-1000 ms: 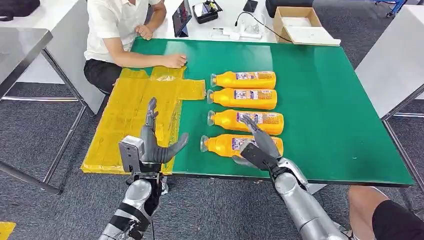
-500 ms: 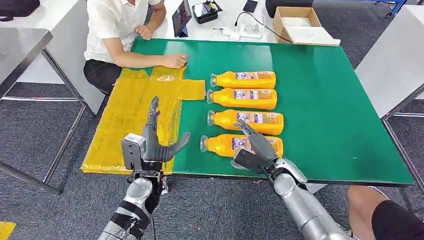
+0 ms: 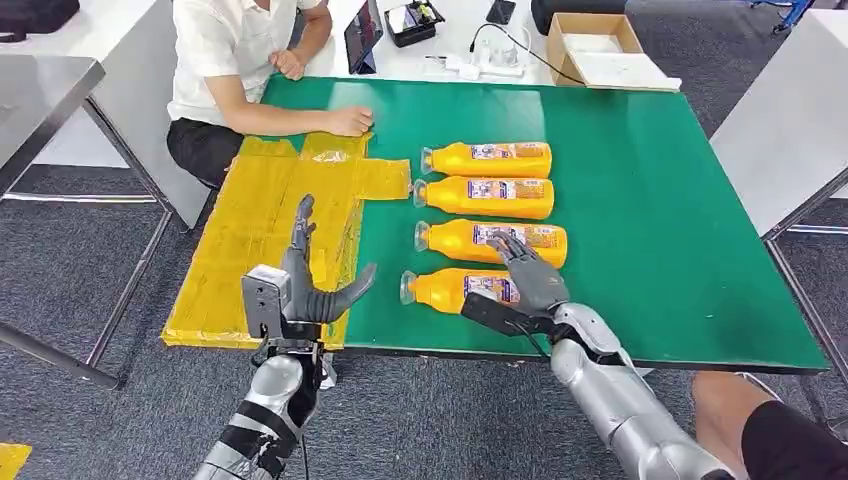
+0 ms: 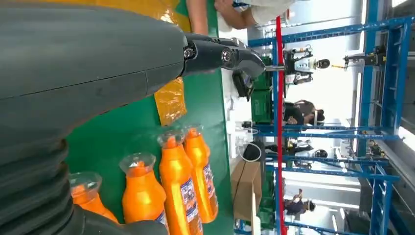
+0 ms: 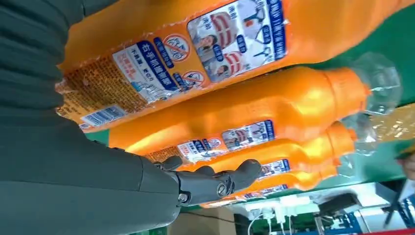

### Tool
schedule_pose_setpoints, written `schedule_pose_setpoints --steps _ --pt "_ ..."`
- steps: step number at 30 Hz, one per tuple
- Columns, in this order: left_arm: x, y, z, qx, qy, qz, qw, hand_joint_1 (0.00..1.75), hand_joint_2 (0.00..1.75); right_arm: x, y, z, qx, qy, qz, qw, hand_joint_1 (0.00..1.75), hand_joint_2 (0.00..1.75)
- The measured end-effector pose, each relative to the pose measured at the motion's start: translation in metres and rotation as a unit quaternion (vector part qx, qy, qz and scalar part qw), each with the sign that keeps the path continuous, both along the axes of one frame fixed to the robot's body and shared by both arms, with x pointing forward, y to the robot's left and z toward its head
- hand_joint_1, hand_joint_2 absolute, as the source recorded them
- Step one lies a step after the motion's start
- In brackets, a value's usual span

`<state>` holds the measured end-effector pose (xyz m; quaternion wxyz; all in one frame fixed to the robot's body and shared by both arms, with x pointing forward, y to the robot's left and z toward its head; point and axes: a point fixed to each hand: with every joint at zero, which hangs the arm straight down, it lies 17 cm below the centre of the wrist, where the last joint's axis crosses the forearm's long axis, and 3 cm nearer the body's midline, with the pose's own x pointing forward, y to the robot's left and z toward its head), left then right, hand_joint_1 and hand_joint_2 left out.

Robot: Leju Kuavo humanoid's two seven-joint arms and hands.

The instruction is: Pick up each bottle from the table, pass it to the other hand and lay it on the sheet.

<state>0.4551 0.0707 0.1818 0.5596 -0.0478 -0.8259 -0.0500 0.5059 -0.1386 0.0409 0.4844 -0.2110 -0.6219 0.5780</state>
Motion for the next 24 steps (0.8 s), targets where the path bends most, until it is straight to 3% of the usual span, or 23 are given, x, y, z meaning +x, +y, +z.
schedule_pose_setpoints --steps 14,23,24 --pt "0.003 0.005 -0.01 0.001 0.019 -0.005 1.0 0.0 1.75 0.0 -0.011 -0.034 -0.06 0.076 0.0 0.995 0.0 1.75" --pt "0.005 0.012 -0.015 0.002 0.026 0.001 1.0 0.0 1.75 0.0 -0.016 -0.042 -0.098 0.08 0.006 0.992 0.0 1.75" --pt "0.006 0.012 -0.015 0.002 0.027 0.002 1.0 0.0 1.75 0.0 -0.017 -0.043 -0.104 0.079 0.007 0.991 0.17 1.75"
